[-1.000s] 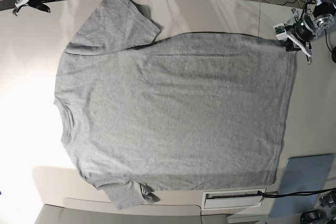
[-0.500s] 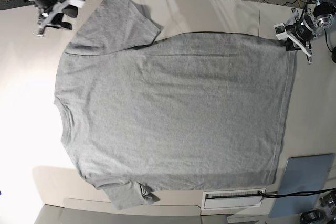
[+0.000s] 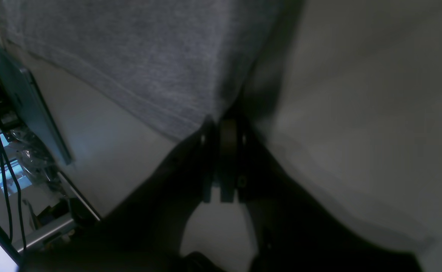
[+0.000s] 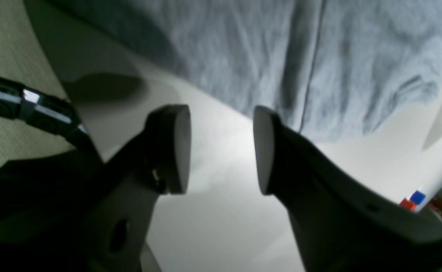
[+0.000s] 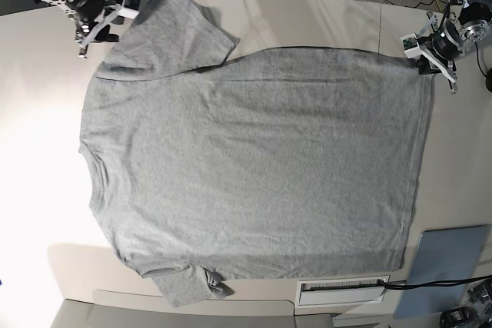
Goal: Fold the T-shirt properly
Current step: 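Move both grippers to the shirt's shoulder corners and pinch them, then lift the shoulder corners and pull them toward the robot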
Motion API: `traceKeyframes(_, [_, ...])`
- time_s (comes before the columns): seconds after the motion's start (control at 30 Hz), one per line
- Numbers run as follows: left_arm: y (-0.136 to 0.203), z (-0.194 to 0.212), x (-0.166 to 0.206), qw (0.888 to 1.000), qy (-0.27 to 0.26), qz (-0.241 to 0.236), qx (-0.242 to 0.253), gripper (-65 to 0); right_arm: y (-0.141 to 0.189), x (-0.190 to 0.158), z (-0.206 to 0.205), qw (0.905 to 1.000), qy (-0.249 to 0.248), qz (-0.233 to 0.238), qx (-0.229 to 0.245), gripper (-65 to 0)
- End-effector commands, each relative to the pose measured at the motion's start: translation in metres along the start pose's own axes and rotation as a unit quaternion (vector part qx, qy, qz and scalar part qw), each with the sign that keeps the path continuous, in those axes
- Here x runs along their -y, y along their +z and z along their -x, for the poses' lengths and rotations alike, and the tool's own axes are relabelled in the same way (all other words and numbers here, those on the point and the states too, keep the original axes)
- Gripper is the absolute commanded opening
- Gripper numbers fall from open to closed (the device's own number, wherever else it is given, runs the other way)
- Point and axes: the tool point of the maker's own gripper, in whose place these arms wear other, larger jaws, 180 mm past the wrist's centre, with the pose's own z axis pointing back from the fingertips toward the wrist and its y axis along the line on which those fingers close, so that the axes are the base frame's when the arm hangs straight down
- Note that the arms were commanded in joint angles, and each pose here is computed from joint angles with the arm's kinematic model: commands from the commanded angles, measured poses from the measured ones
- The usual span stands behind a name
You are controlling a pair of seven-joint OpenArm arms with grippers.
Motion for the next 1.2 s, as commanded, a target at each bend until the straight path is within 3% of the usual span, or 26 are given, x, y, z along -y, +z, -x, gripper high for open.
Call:
traceKeyframes(0.0, [0.002,0.003,0.035,0.998,0.004,0.068,-0.004,-65.0,0.001,0.006,-0.004,0.9999,0.007,0.009,0.009,-38.6])
traceKeyframes(1.03, [0.003,0.005,0.038,0.997,0.004,0.077,-0.008,-65.0,-0.055,0.001,-0.032,0.9983,0.028,-0.025,0.044,-38.9])
traceKeyframes(1.1, [0.003,0.004,0.038,0.997,0.004,0.078,-0.008,-65.0,-0.056,0.001,-0.034,0.9982,0.03,-0.026,0.046,-43.8])
traceKeyframes(1.17, [0.003,0.004,0.038,0.997,0.004,0.077,-0.008,-65.0,-0.056,0.001,-0.033,0.9983,0.03,-0.026,0.043,-54.0])
